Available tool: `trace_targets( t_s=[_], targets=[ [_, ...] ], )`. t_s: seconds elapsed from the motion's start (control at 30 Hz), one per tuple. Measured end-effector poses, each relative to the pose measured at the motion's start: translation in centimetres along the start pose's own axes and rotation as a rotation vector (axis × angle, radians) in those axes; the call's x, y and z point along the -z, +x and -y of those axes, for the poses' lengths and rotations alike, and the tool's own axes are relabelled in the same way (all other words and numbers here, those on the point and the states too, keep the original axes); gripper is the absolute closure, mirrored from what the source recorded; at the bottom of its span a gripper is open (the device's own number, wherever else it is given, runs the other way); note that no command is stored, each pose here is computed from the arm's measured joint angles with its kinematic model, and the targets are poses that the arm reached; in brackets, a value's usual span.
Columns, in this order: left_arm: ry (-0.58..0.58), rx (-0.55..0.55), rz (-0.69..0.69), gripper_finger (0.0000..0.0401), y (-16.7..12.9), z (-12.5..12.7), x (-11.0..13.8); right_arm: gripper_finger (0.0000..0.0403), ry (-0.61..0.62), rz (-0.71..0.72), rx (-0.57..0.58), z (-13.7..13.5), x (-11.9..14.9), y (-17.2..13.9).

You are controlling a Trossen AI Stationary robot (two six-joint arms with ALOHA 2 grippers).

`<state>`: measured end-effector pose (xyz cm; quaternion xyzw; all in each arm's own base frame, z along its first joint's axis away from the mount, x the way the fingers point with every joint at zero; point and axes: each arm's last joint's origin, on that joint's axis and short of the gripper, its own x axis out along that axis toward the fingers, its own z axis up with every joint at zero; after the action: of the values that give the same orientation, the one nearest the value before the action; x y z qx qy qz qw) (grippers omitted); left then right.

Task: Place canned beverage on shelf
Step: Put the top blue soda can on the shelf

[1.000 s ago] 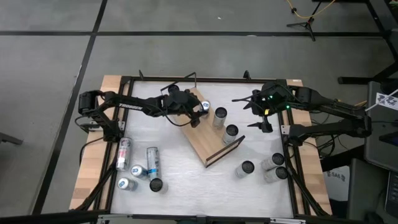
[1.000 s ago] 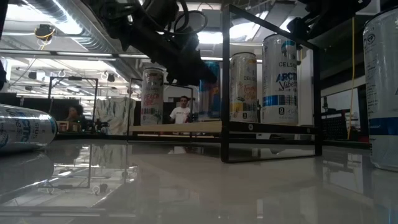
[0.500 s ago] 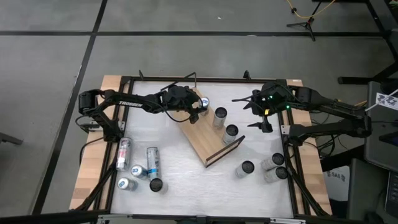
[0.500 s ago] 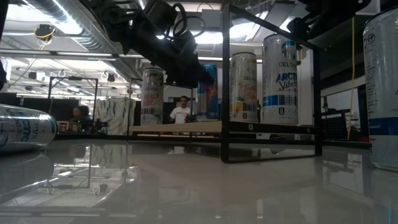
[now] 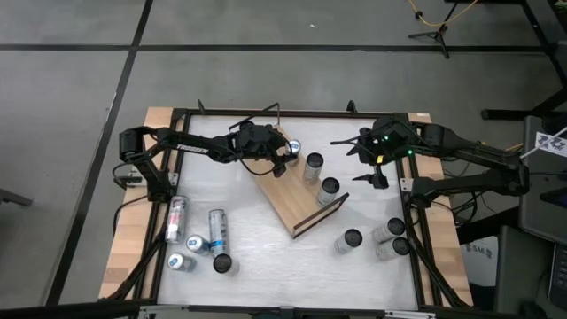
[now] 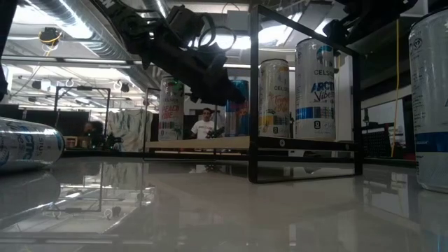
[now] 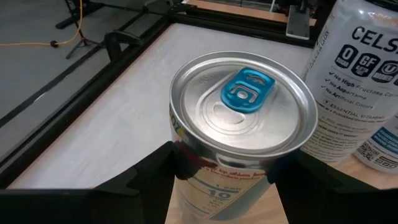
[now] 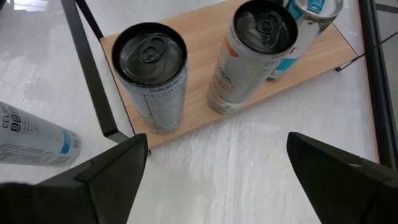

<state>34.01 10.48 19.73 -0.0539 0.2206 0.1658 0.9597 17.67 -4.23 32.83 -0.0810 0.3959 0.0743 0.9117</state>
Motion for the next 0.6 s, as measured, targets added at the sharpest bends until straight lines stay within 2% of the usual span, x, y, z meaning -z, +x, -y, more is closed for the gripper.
trace_targets(
  t_s=[0.6],
  targets=[
    [-0.025,-0.003,-0.004,0.0137,0.04,-0.01,0.11,0.0024,0.000,0.000,0.000,0.00,0.00,0.00]
  ],
)
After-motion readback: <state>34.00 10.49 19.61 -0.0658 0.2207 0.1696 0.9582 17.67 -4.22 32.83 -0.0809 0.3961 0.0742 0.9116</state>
